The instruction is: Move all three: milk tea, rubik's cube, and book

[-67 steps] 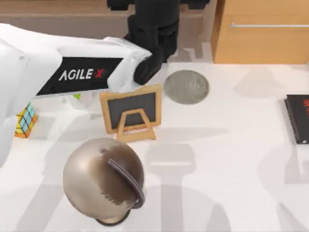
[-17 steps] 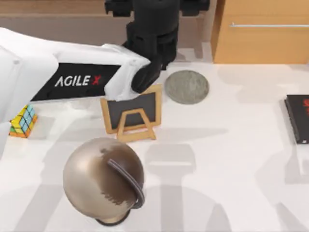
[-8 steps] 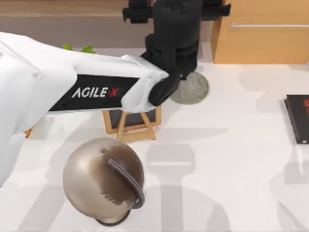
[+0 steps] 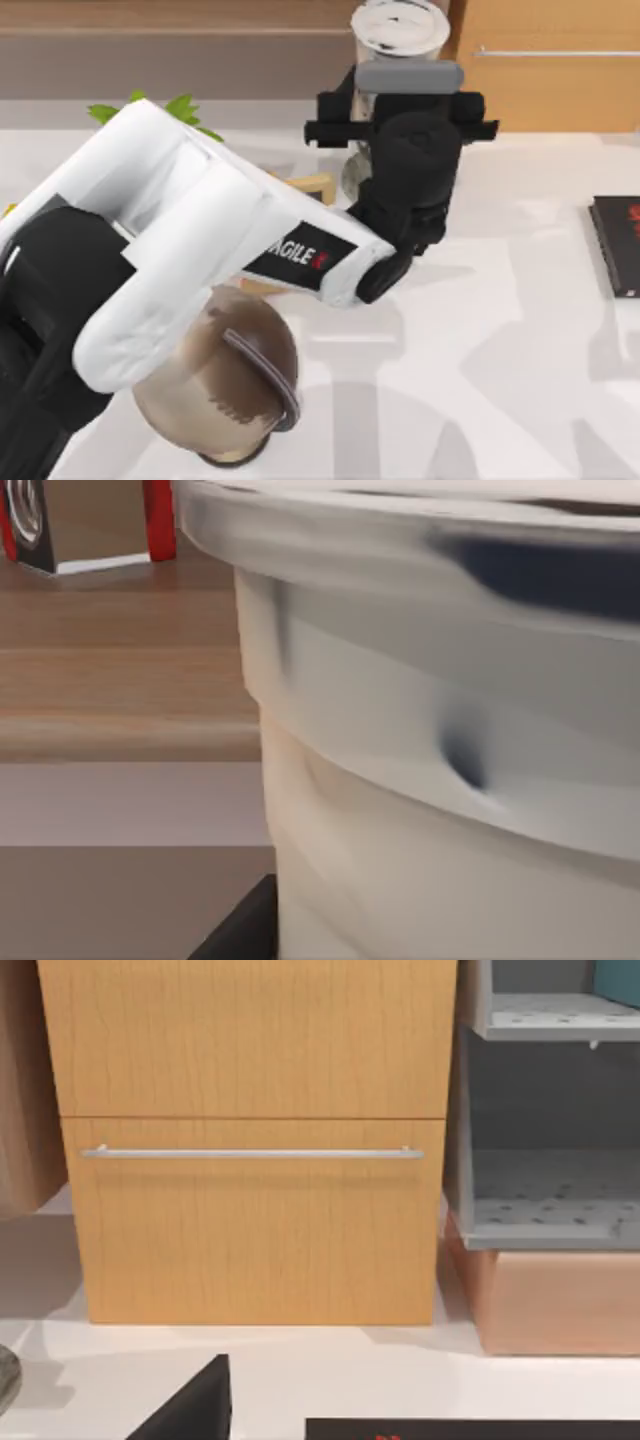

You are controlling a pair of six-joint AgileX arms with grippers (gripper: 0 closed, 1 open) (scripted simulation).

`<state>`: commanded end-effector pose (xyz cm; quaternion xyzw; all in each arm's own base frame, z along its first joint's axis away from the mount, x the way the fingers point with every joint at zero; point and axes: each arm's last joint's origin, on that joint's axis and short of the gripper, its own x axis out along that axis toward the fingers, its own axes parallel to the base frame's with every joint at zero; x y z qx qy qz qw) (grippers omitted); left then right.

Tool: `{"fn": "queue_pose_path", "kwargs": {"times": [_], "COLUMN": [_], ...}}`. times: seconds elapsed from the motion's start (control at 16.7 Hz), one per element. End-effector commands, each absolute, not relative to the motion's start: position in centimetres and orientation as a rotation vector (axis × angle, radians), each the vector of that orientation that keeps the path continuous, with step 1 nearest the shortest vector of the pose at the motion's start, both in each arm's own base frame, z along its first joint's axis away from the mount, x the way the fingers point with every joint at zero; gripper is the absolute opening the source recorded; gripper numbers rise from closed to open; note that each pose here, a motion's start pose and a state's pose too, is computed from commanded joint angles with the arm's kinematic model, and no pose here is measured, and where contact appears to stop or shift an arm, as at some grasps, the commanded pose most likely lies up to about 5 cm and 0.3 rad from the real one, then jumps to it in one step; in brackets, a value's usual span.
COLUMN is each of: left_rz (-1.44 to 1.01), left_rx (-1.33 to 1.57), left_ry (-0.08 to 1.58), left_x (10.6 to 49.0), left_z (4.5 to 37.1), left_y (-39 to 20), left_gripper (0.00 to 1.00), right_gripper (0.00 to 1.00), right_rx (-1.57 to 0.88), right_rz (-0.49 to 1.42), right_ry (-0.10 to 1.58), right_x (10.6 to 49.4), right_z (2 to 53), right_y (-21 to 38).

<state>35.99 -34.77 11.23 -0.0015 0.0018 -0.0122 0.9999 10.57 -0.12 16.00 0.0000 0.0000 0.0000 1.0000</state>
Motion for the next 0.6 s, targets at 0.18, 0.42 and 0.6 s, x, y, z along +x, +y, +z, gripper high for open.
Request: {"fn": "queue_pose_path", "kwargs": {"times": [0.18, 0.42, 0.6], "left_rz": [-0.029, -0.012, 0.042], "left_rx": [-0.007, 0.003, 0.034], "left_ry": [-0.002, 0.005, 0.011], "left_x": [36.18, 36.21, 36.11], "left_z": [10.93, 10.83, 10.58], "left_y": [-34.92, -34.75, -35.06], "left_gripper": [0.00, 0.00, 0.00], "right_gripper": [1.00, 1.00, 1.00], "right_rx": [0.000, 0.000, 0.000], "right_rz": [0.000, 0.000, 0.000], "right_ry": [0.000, 0.000, 0.000], "right_x": [10.57, 10.57, 10.57], "right_z": [16.00, 16.00, 16.00], "right_y": [-0.12, -0.12, -0.12]}}
